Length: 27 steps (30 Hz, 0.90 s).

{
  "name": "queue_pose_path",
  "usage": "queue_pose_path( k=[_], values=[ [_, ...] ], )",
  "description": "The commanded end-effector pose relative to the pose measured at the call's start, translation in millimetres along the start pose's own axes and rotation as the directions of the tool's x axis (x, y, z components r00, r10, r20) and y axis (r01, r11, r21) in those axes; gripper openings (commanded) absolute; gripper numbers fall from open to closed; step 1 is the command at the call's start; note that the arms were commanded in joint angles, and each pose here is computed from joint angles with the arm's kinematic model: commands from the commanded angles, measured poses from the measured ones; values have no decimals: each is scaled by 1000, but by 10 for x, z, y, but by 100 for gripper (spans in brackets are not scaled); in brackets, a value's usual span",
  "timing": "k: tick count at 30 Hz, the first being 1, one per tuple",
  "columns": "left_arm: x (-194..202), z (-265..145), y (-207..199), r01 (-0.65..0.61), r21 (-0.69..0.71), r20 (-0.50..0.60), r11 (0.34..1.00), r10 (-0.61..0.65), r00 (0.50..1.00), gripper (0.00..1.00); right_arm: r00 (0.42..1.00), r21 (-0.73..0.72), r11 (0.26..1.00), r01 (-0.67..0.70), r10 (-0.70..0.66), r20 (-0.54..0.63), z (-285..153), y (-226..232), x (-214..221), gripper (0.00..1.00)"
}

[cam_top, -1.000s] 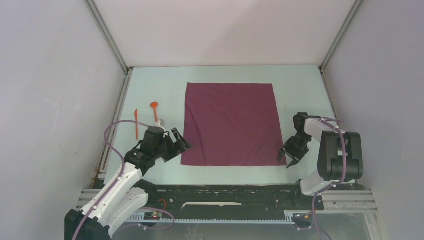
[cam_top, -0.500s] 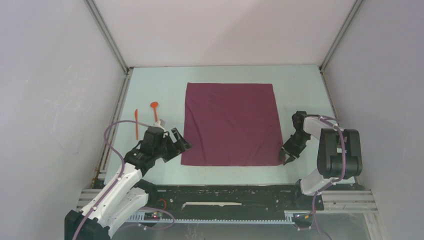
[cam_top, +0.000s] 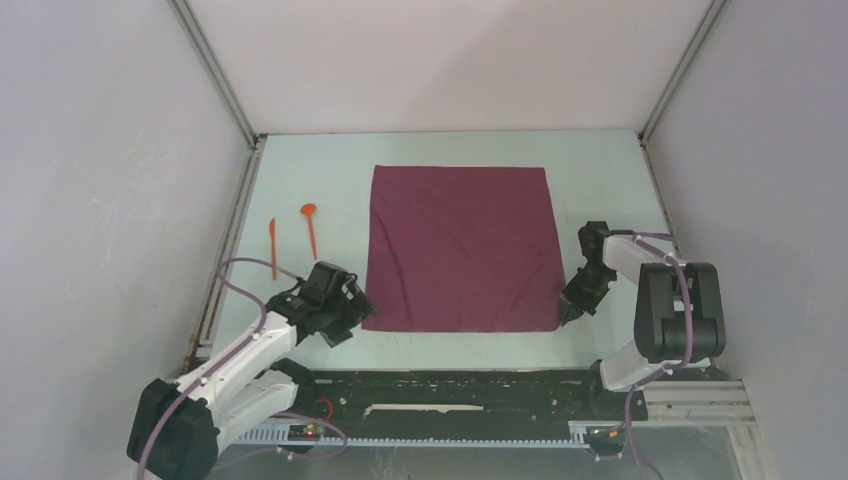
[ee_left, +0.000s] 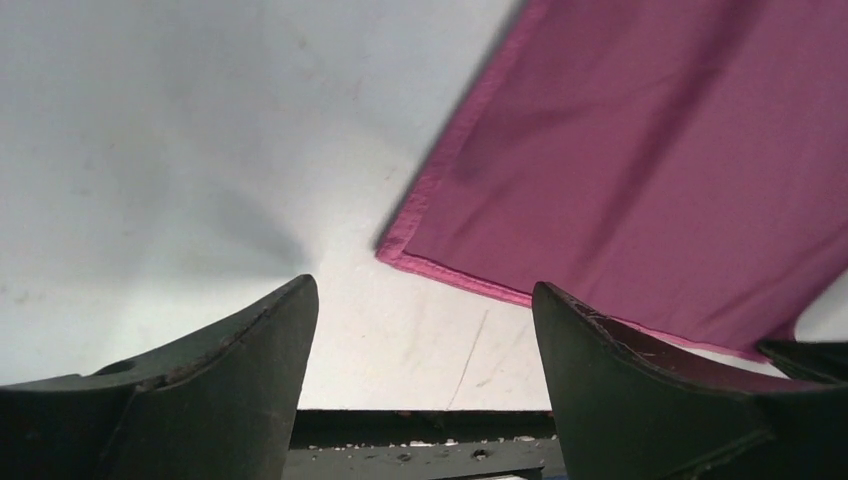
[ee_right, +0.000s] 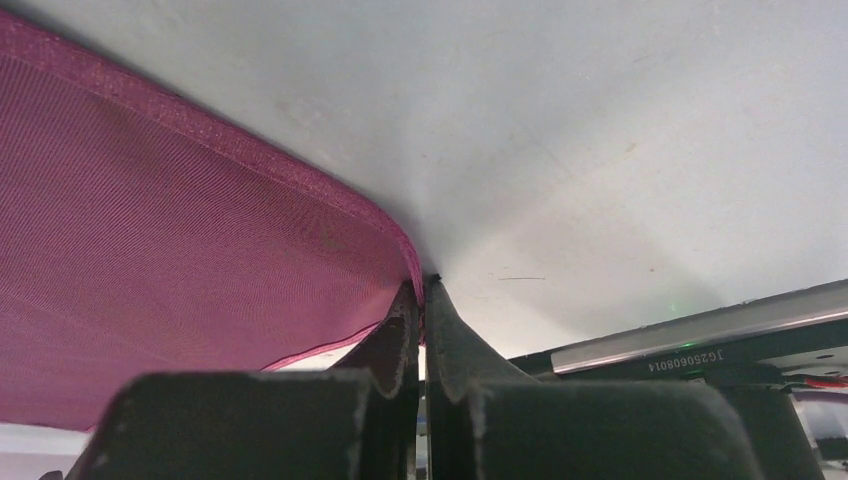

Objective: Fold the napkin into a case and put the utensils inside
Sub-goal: Pick up the flattened napkin from the center of the board.

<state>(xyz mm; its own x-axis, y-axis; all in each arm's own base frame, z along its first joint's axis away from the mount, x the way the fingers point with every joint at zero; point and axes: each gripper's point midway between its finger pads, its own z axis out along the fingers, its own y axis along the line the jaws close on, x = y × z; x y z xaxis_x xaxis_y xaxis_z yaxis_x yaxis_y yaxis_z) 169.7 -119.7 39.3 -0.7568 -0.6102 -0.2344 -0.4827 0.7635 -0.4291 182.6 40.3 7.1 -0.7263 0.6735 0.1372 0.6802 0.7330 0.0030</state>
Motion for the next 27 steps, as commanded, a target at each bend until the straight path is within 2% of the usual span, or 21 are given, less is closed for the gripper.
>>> queue_pose_path(
  k=[1,4,9,12,17,27],
  values=[
    [-39,21,101,132,-130,59,983,-125,990,86,981,78,997,-10,-6,195,91,-74,-282,0],
    [-49,35,67,164,-214,44,963,-158,986,86,977,70,998,1,-16,214,64,-42,-278,0],
    [20,3,129,174,-417,27,892,-179,983,89,977,67,998,14,-28,212,73,-15,-270,0],
    [35,36,52,171,-450,21,877,-181,983,80,972,80,996,27,-45,231,64,-17,-277,0],
    [50,50,39,180,-501,37,847,-187,982,77,970,70,997,37,-53,239,60,2,-263,0],
    [36,203,29,181,-558,50,810,-186,981,62,972,51,997,54,-64,228,104,7,-216,0]
  ],
)
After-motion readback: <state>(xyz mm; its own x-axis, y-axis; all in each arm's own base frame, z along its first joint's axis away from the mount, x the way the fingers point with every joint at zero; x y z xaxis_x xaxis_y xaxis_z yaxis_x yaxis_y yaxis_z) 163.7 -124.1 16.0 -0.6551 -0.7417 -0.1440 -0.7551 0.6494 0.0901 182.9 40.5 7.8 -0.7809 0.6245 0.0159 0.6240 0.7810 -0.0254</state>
